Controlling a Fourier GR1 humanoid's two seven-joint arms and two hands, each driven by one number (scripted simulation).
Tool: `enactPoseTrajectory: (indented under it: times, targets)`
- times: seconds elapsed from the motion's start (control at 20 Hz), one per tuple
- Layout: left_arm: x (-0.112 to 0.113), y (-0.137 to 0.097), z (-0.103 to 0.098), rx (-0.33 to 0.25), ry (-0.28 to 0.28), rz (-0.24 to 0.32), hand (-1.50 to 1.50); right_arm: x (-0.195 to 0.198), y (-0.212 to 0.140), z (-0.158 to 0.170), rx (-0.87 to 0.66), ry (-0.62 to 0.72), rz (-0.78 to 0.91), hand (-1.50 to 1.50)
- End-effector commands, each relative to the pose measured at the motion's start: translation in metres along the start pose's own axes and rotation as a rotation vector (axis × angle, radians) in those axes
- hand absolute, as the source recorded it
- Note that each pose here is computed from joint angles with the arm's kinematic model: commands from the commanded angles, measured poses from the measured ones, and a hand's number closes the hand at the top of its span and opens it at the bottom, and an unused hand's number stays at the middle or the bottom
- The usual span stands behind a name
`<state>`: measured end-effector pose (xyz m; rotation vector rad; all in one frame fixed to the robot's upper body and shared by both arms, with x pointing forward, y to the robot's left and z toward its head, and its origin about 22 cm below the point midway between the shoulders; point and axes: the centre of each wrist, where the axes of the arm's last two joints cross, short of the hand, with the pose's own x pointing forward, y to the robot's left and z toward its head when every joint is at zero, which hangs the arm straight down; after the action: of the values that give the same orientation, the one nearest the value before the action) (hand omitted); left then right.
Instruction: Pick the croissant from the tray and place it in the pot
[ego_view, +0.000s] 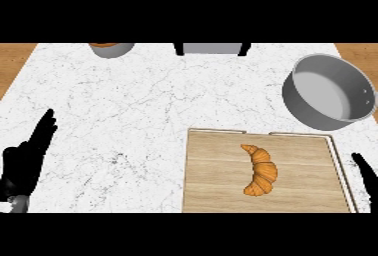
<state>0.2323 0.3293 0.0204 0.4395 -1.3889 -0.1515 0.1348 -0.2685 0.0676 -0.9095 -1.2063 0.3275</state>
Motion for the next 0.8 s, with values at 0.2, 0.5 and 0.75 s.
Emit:
enactPoseTrajectory:
  times: [0.2,0.5,0.75]
  targets:
    - [0.007,-0.002,-0.01,-0.031,-0.013,-0.001,0.0,0.049,0.0,-0.028,0.293,0.208,0.253,-1.5]
    - [0.006,-0.019,-0.005,-0.029,-0.015,0.003,0.0,0.092,0.012,-0.046,0.501,0.268,0.295,-1.5]
    - [-0.001,0.007,-0.006,-0.02,-0.008,0.009,0.0,0.116,0.044,-0.061,0.56,0.294,0.322,-1.5]
